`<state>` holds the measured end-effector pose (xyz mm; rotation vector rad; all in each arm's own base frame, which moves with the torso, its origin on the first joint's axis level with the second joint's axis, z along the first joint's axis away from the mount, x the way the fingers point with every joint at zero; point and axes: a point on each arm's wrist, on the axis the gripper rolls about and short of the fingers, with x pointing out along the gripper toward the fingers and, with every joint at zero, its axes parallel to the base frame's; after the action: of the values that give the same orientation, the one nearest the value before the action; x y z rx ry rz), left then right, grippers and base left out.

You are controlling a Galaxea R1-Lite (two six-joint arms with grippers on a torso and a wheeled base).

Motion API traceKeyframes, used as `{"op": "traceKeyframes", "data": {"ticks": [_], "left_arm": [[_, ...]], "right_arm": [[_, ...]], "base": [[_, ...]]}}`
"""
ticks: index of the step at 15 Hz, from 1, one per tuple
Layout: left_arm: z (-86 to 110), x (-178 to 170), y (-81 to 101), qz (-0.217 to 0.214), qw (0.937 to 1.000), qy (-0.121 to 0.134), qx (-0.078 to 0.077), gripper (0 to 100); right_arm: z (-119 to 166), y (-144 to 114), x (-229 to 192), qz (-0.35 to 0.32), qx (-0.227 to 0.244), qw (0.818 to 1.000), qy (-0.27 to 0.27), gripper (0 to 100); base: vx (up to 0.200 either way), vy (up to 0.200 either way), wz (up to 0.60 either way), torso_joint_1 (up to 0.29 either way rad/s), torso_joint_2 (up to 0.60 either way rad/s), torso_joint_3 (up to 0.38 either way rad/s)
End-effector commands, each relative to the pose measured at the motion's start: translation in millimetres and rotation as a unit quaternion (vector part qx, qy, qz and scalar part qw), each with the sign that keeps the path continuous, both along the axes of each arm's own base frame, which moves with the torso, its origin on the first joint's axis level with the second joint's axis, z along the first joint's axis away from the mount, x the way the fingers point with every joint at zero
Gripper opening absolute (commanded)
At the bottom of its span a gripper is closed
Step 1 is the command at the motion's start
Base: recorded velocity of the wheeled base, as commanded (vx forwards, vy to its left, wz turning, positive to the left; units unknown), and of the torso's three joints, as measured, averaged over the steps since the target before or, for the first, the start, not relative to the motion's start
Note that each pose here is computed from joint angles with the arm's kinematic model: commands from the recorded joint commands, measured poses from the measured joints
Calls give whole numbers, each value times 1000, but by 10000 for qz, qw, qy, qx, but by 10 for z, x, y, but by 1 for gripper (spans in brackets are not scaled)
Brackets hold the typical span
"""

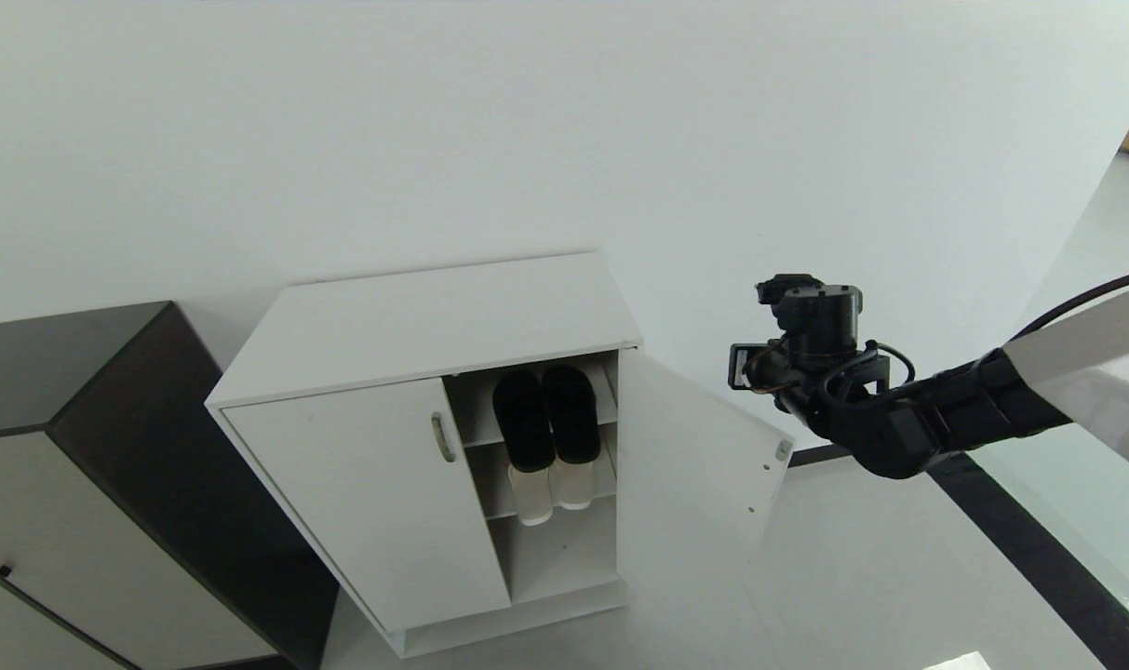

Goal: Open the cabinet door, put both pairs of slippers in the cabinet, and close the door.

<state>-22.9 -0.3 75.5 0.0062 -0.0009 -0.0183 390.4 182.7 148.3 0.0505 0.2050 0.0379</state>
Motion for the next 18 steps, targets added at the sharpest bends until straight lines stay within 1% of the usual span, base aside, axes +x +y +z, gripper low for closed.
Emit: {"op": "traceKeyframes", "data": {"ticks": [1,5,8,11,13,15,18], "left_arm": [[0,1,0,-1,10000,4,0,0],[0,1,0,-1,10000,4,0,0],[0,1,0,-1,10000,4,0,0],[0,1,0,-1,10000,4,0,0],[0,1,0,-1,10000,4,0,0],[0,1,0,-1,10000,4,0,0],[0,1,0,-1,10000,4,0,0]], "right_arm": [[-178,-1,87,-49,-82,9998,166,0],[-382,23,136,-49,-186,9991,380,0],[-424,32,123,-41,-236,9986,475,0],[-429,83,14,66,-306,9977,602,0],[-386,115,-80,150,-318,9975,613,0],[-323,230,-311,403,-356,9965,645,0],[-312,421,-630,805,-440,9931,734,0]], "base": [[0,0,0,0,0,0],[0,0,0,0,0,0],[0,0,0,0,0,0],[0,0,0,0,0,0],[0,0,0,0,0,0],[0,0,0,0,0,0],[0,0,0,0,0,0]]}}
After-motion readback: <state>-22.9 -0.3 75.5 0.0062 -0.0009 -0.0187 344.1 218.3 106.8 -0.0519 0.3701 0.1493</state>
